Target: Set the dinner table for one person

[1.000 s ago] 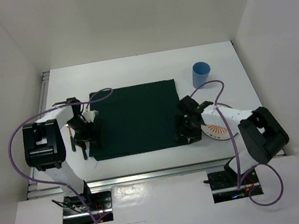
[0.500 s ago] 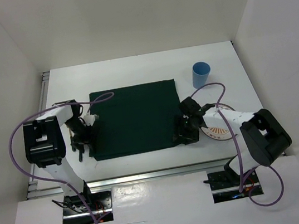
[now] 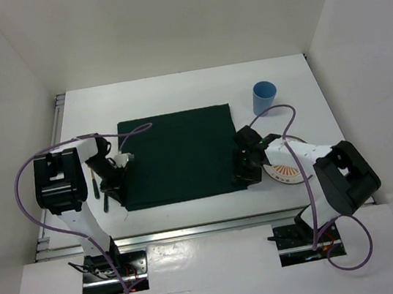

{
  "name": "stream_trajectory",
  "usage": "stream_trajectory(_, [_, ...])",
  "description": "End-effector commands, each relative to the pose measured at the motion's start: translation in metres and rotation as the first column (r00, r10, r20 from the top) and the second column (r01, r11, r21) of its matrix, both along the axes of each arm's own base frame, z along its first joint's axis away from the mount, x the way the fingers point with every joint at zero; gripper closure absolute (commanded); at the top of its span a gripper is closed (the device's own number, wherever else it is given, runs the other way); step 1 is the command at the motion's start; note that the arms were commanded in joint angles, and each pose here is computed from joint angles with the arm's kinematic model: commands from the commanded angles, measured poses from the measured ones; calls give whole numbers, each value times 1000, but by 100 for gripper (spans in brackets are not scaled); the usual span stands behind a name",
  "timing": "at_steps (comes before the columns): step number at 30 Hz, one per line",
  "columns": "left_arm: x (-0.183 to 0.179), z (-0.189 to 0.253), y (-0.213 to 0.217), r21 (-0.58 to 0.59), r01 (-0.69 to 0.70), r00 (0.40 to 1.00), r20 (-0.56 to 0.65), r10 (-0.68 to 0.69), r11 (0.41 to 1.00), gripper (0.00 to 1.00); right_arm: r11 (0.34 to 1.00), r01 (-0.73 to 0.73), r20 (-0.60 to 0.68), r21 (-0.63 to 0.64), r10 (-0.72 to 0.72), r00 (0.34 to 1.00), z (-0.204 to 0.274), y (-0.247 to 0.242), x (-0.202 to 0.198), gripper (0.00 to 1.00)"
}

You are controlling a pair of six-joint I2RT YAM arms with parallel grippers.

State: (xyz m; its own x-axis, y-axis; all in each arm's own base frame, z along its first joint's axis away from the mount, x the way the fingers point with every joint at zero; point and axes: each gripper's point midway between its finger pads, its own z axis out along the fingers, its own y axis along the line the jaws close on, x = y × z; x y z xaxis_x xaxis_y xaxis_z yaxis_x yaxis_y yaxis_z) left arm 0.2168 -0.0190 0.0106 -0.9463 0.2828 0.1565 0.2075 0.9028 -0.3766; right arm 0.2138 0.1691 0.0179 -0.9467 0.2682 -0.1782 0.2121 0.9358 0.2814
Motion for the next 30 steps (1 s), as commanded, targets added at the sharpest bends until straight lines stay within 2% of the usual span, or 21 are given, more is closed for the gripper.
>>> stream_trajectory(1, [4,2,-5,-42,8,1000,30,-6,999,100,1000,-21,42,6,21,999,-1,3,10,47])
stream_trajectory(2, [4,2,-5,-42,8,1000,30,-6,999,100,1000,-16,38,15,15,999,0,2,11,56])
stream_trajectory(3, [4,2,-5,-42,8,1000,30,-6,999,100,1000,-16,46,19,15,999,0,3,13,75])
stream_trajectory(6, [3,5,-6,-50,6,999,42,-4,999,100,999,-21,40,30,20,999,1,7,14,100])
stream_trajectory(9, [7,12,-8,-61,4,998,64,0,998,100,999,-30,49,31,28,998,14,9,18,100])
stream_trajectory(12, [18,28,-16,-111,2,996,92,8,994,100,999,-44,115,28,41,993,44,12,34,100])
stream_trajectory(18, [49,68,-18,-131,10,980,197,16,991,100,998,-57,257,24,49,965,111,16,64,100])
stream_trajectory(25, [57,89,-19,-136,15,970,243,18,991,100,999,-52,253,-5,52,966,114,8,58,100])
stream_trajectory(30, [35,78,-22,-134,32,982,188,-6,991,100,998,44,229,-43,-33,973,108,-17,57,100])
